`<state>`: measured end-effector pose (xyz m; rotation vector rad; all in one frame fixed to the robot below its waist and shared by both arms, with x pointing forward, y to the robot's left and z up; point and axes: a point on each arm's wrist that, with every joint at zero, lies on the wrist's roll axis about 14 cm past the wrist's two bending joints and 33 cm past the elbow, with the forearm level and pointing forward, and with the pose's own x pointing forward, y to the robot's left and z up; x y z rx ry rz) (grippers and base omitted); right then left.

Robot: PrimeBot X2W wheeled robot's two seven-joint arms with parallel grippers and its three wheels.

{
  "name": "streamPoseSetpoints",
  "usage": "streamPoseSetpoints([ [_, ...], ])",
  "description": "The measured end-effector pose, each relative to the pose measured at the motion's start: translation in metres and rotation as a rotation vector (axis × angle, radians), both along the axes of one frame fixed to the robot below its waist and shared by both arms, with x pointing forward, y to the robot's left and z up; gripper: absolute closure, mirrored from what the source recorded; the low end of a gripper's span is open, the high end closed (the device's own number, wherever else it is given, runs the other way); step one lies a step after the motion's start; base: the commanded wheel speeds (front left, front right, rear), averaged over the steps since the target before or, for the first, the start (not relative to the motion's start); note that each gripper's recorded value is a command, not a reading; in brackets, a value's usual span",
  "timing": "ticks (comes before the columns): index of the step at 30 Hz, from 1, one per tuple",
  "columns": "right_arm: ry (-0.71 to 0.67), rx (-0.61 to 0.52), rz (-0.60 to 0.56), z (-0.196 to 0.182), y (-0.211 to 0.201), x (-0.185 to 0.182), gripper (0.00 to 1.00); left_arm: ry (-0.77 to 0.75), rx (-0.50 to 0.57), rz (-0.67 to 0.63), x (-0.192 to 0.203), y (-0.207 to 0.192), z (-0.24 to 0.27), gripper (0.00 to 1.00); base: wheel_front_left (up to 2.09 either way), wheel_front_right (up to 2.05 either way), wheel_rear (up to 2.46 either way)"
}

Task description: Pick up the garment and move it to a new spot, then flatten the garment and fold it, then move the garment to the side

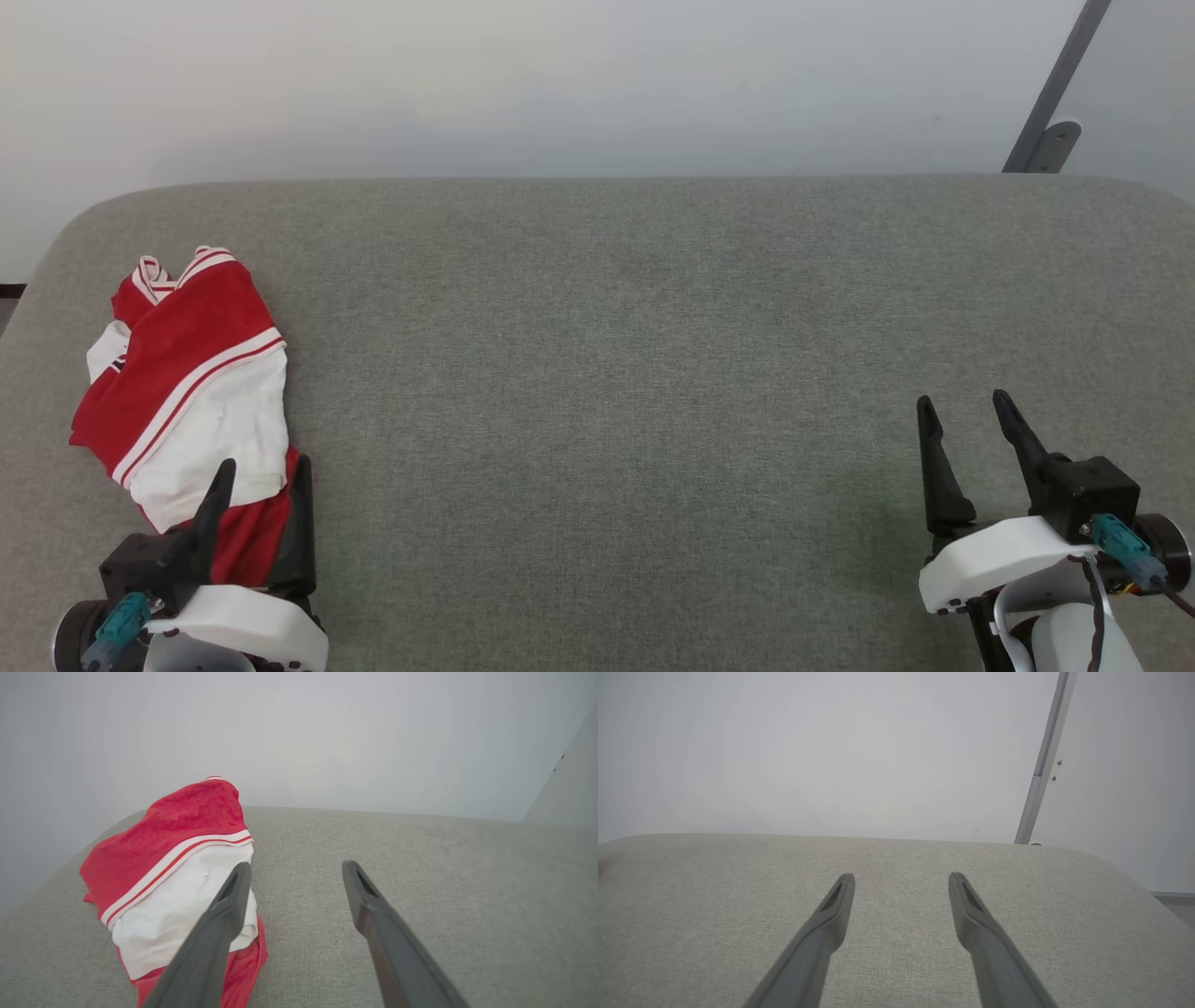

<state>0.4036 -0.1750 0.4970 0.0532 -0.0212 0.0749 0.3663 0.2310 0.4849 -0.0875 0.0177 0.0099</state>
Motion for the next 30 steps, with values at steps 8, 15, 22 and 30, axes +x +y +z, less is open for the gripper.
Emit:
streamPoseSetpoints([
  [8,-0.019,-0.007,0.041,0.002,0.014,0.007,0.0,-0.003,0.018,0.041,-0.004,0.014,-0.001,0.0,0.0,0.0,0.0],
  [15,-0.035,-0.045,0.18,0.003,0.063,0.02,0.0,-0.001,0.044,0.159,-0.028,0.051,-0.001,0.0,0.0,0.0,0.0],
  [22,-0.05,-0.062,0.42,0.002,0.15,0.027,0.0,0.013,0.068,0.34,-0.077,0.097,-0.004,0.0,0.0,0.0,0.0],
  [30,-0.019,-0.027,0.657,-0.006,0.233,0.011,0.0,0.039,0.04,0.541,-0.145,0.132,-0.012,0.0,0.0,0.0,0.0],
])
